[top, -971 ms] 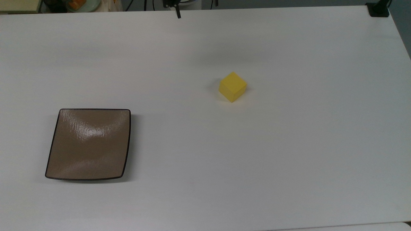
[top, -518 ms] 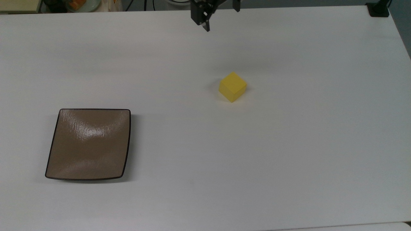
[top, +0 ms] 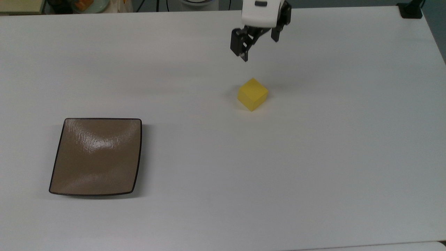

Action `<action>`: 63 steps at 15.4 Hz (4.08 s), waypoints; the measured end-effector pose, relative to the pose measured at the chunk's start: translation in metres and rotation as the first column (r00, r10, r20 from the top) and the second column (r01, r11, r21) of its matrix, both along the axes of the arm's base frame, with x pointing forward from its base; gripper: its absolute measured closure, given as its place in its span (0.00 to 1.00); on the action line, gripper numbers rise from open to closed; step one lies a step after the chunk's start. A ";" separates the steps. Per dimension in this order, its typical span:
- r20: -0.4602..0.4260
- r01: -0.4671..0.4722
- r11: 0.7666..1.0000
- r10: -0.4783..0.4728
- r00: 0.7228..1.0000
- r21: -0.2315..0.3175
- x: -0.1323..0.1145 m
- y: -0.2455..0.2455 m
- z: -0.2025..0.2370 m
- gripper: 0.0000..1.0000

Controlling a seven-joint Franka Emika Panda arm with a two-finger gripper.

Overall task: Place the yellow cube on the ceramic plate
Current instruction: 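Move the open gripper over the yellow cube and lower it, then close the gripper around the yellow cube, then lift the yellow cube and carry it toward the brown plate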

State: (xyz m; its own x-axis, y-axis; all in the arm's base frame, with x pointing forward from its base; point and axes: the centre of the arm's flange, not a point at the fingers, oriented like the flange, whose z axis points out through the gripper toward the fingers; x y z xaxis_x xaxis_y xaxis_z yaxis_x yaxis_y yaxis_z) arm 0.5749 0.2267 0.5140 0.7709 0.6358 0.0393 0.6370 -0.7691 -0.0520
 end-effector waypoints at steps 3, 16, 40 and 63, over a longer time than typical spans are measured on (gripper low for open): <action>0.017 0.003 1.000 -0.003 1.000 0.005 0.007 0.003 -0.029 0.00; 0.043 -0.018 0.997 0.021 0.999 -0.072 0.010 0.011 -0.146 0.00; 0.053 -0.037 0.992 0.043 0.998 -0.120 0.010 0.007 -0.168 0.41; 0.057 0.343 0.938 -0.341 0.938 -0.042 -0.004 -0.189 0.103 0.42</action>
State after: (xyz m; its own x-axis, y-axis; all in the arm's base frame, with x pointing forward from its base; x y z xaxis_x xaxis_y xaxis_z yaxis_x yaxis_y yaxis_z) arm 0.5712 0.0373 0.6166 0.9401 0.3361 0.0568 0.3357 -0.9418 0.0164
